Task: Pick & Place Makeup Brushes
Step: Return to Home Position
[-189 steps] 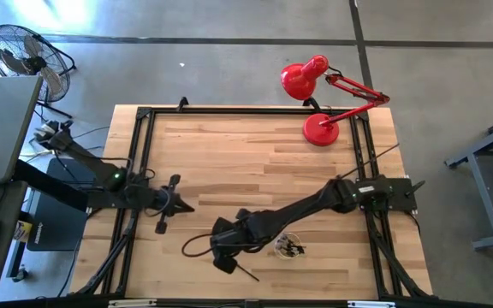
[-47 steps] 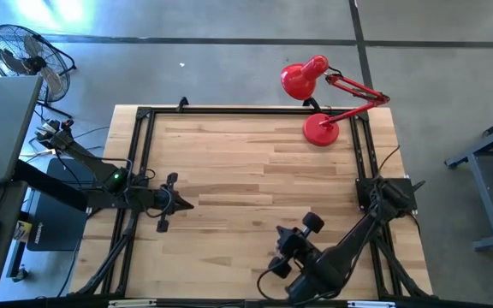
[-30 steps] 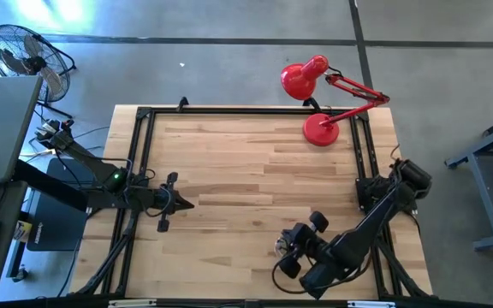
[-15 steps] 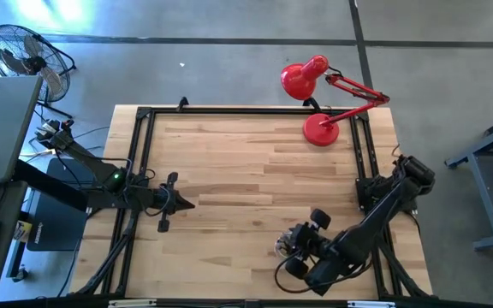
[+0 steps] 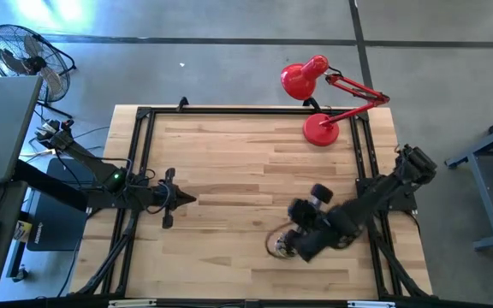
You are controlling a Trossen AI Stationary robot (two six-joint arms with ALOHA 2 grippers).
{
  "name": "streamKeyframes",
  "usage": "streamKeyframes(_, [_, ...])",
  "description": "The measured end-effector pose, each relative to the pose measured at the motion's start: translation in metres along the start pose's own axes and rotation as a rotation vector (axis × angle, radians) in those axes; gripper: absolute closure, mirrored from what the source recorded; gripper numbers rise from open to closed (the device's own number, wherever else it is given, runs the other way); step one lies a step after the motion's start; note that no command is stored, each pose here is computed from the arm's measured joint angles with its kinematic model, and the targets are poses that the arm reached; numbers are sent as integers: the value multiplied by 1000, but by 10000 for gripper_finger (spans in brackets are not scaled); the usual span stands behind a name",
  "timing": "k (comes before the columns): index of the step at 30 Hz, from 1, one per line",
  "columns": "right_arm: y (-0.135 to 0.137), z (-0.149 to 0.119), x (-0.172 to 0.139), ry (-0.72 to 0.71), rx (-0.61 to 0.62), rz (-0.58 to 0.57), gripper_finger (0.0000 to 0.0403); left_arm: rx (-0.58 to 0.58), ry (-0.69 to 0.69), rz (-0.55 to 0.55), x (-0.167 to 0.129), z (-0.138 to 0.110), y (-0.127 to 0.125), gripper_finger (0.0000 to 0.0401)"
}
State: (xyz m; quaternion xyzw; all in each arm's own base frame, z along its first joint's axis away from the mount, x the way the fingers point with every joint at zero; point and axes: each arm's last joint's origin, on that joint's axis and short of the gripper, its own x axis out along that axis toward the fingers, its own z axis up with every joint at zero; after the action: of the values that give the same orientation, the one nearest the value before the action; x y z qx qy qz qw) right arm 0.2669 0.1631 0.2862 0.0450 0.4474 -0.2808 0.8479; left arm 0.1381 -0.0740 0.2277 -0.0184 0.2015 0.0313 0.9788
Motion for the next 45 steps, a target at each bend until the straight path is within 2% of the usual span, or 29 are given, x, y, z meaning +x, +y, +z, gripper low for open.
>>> streamKeyframes(4, [-9,22,22,-43,-82,29,388,-7,-1,1,0,0,0,401])
streamKeyframes(9, [-29,44,65,-138,-149,255,398,-12,-2,2,0,0,0,401])
streamKeyframes(13, [-56,42,95,-274,-130,414,400,-12,-2,5,0,0,0,401])
streamKeyframes(19, [-103,3,115,-437,-79,538,401,-36,-4,14,0,0,0,401])
streamKeyframes(25, [-145,-52,112,-571,23,564,400,-36,-10,31,0,0,1,401])
streamKeyframes(34, [-182,-92,98,-753,92,689,402,-54,-36,100,0,1,3,401])
streamKeyframes(45, [-197,-122,90,-688,102,691,402,-83,-33,90,0,1,3,401])
